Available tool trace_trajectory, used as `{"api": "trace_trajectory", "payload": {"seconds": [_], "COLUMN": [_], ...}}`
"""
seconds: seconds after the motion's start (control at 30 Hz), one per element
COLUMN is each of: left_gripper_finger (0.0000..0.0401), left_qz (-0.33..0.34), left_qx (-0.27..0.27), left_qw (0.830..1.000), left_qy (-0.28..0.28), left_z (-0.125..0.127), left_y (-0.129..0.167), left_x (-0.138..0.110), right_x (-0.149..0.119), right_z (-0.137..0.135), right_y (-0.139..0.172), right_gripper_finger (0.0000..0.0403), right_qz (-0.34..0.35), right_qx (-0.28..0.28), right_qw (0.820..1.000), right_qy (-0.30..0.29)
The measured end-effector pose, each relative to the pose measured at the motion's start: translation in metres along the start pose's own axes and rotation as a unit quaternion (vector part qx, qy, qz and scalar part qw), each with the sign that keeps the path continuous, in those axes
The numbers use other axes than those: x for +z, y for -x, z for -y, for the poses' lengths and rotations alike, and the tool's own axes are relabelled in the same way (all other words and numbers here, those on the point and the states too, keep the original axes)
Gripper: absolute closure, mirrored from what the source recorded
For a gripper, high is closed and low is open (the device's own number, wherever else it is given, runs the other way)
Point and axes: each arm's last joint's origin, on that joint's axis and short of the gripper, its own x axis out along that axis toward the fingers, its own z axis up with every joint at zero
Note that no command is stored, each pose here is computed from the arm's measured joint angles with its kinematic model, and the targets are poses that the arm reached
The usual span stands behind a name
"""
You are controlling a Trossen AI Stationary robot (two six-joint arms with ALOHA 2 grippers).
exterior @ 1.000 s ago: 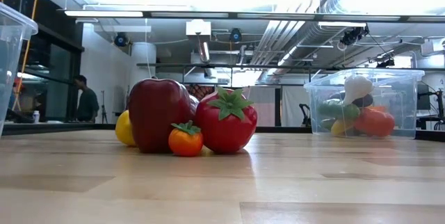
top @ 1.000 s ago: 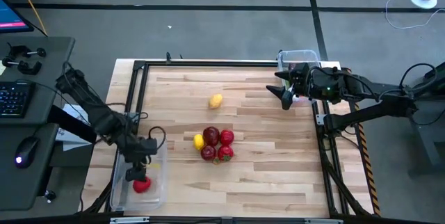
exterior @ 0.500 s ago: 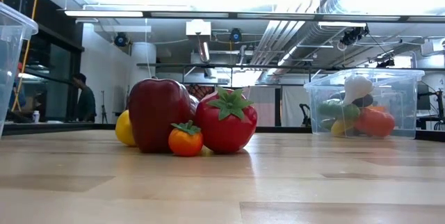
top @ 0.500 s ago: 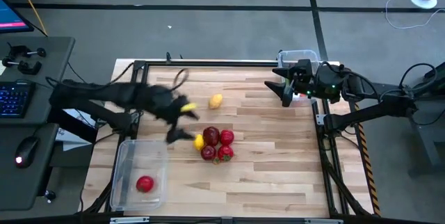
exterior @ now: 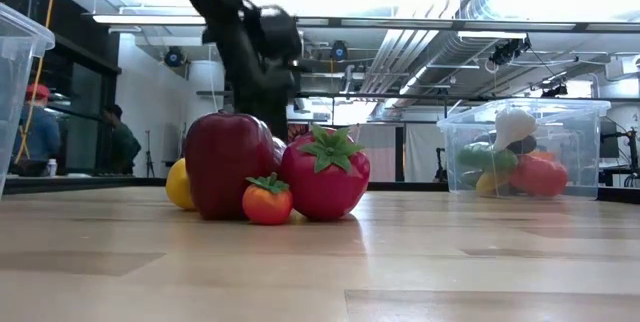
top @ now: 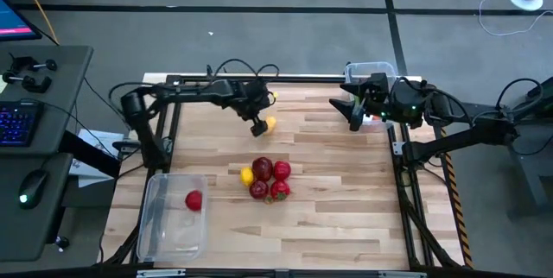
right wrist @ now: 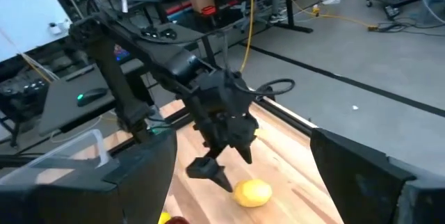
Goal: Sort produce into baskets
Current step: Put the top yellow lemon into the bottom transparent bin
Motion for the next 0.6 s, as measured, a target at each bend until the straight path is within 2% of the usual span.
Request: {"api": "trace_trajectory", "payload": {"seconds": [0.1, 0.27, 0.6], "left_gripper_finger": [0.0008, 0.0008, 0.0008], "left_qz": [0.029, 0.077, 0.069], "left_qx": [0.012, 0.03, 0.07], "left_qw": [0.999, 0.996, 0.995], "left_qy": [-0.003, -0.017, -0.028], "left_z": [-0.007, 0.001, 0.013], "left_y": [-0.01, -0.015, -0.02], "left_x": [0.007, 0.016, 0.013], "right_x": [0.0, -0.001, -0.005], "right_z": [0.0, 0.001, 0.002], "right_y": [0.0, 0.0, 0.0], "right_gripper_finger": [0.0079, 0.0079, 0.0079], "right_qz": [-0.001, -0.006, -0.022], "right_qx": [-0.003, -0.005, -0.011], "right_qw": [1.0, 1.0, 0.999], "right_qy": [0.005, 0.008, 0.02]}}
